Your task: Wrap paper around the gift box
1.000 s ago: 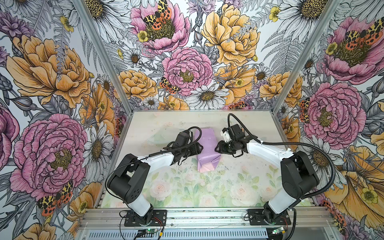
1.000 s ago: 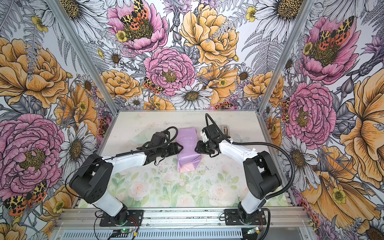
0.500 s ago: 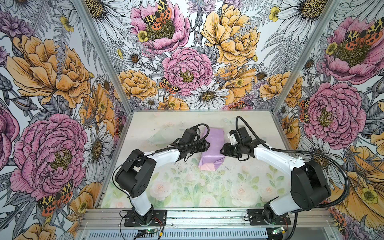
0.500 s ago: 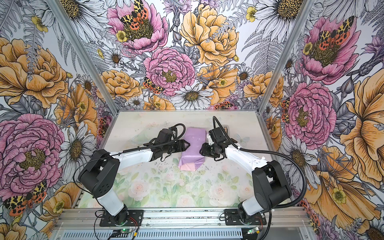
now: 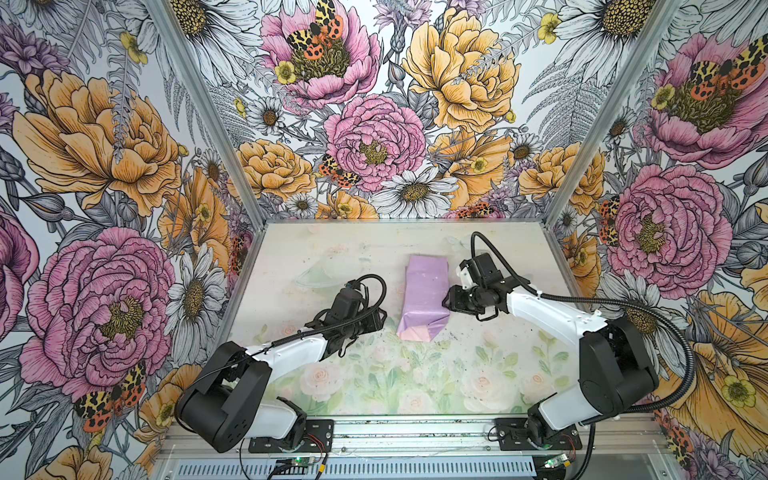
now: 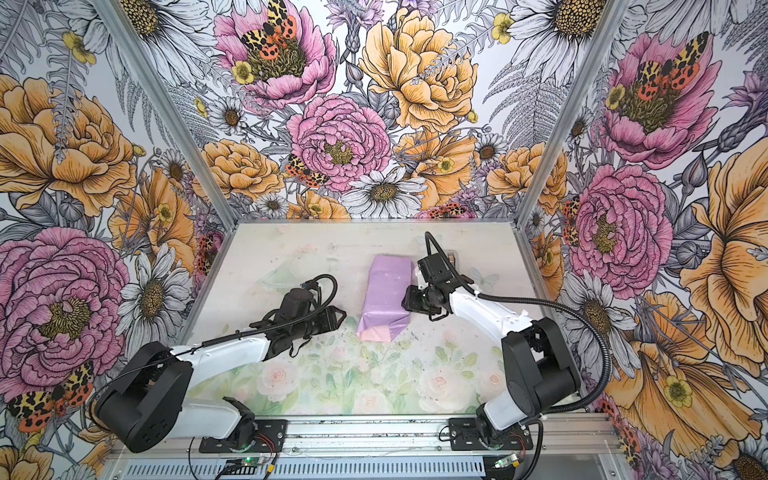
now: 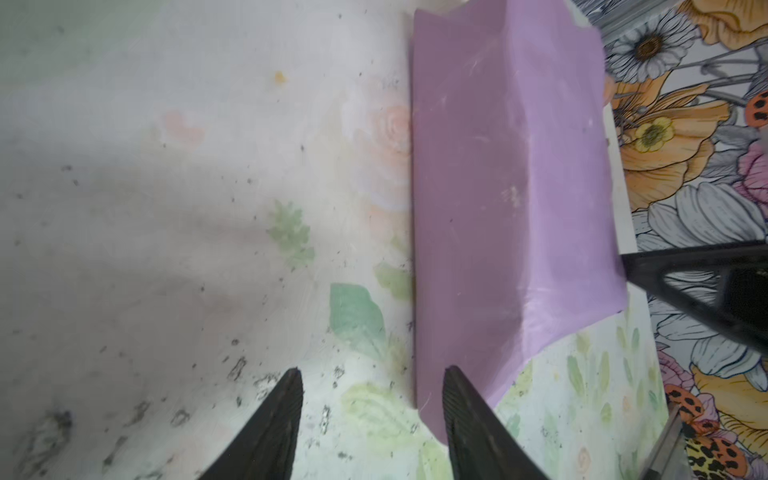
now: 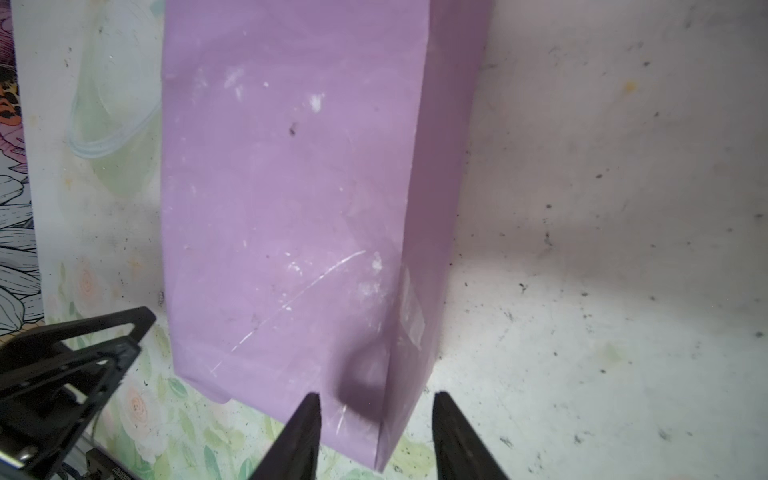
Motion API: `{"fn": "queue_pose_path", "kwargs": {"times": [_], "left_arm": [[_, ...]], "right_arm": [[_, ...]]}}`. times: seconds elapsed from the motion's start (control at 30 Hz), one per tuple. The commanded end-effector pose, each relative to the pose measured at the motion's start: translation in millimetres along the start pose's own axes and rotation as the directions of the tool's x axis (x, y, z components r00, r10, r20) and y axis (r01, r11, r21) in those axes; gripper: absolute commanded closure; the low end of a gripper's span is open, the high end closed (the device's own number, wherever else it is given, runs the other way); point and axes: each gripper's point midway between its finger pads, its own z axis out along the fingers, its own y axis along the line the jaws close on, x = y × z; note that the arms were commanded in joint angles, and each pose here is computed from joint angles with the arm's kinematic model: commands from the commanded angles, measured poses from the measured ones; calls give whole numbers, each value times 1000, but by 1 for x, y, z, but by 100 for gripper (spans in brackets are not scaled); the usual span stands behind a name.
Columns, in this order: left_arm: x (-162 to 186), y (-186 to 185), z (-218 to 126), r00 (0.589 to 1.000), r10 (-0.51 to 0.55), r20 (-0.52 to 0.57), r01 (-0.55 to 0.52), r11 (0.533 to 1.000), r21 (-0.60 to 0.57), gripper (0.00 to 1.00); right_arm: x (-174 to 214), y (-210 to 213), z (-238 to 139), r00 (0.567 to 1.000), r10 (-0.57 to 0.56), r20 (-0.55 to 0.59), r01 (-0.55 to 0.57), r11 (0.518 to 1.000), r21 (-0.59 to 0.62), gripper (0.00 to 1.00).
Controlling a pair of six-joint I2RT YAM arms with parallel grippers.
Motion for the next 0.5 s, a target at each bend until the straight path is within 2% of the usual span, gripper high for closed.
{"fn": "queue_pose_path", "kwargs": {"times": [0.0,0.2,0.47], "left_arm": [[2,-9,4,1000,5,26,-6,999,42,49],[15,-20,18,1000,28,9,-29,996,84,56],[15,-27,37,999,53,1,-53,993,108,65]], "right_arm": [[-1,5,-8,999,-25,21,25,1000,-14,52],[9,3,9,999,-26,-35,26,1000,0,52],[13,-3,14,999,-34,-41,36,999,28,52]]}}
